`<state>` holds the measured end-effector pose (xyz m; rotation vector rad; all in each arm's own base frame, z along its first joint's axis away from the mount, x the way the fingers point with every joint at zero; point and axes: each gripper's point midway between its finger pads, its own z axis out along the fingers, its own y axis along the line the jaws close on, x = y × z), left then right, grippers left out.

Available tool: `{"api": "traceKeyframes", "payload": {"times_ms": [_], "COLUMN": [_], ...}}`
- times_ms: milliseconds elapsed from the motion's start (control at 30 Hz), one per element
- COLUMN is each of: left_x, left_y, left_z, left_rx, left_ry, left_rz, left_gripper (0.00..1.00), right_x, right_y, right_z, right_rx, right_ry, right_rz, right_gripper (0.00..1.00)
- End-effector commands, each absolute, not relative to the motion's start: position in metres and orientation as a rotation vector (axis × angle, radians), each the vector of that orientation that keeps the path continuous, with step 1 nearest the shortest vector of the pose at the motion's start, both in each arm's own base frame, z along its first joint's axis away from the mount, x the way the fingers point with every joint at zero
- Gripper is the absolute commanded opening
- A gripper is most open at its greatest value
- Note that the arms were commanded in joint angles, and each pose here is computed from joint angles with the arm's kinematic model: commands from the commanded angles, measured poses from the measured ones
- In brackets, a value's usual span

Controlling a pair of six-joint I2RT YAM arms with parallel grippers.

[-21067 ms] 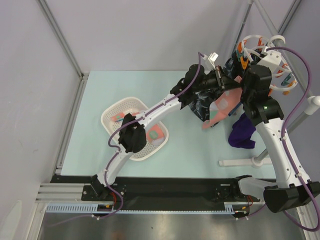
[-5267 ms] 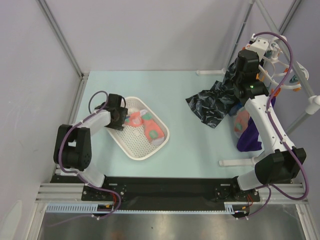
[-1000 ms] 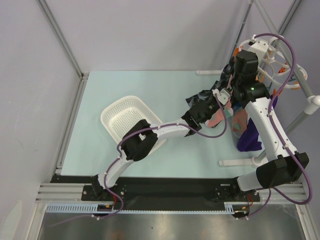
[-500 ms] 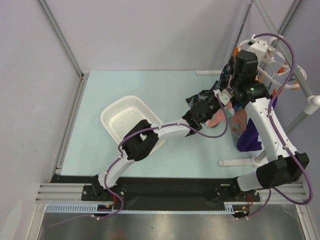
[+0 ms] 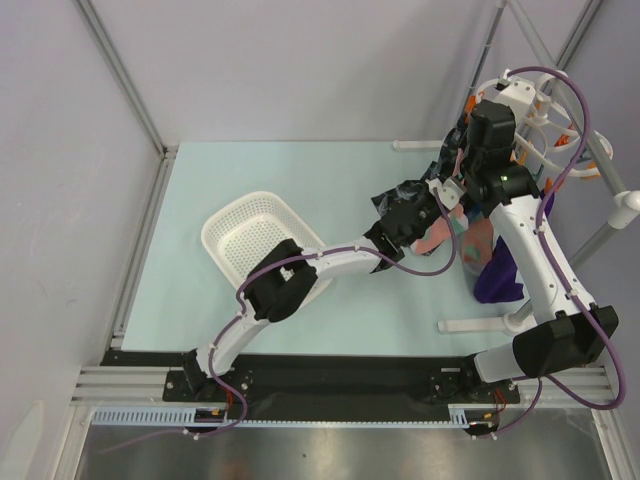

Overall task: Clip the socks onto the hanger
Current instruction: Clamp the sock onto the hanger.

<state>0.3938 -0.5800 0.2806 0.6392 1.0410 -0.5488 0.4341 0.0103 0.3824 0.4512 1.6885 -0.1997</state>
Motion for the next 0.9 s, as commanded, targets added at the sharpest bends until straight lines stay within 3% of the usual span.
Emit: {"api": "traceKeyframes", "payload": {"times_ms": [0,867], "left_x": [0.388,0.384], "left_y": [-0.577,-0.577], "left_z": [0.316,0.332], "left_rx": [0.592,0.591], "left_ry": [0.970,0.943], "left_rz": [-0.565,-0.590], "left_gripper": [0.00,0.00], "right_x": [0.430,0.431], "right_y": [0.022,0.027], "right_z": [0.381,0.379], "right_rx": [0.402,0.389], "right_ry": [1.712,1.717], "right_rz": [-0.168,-0.169], "right_gripper": [0.00,0.00]}}
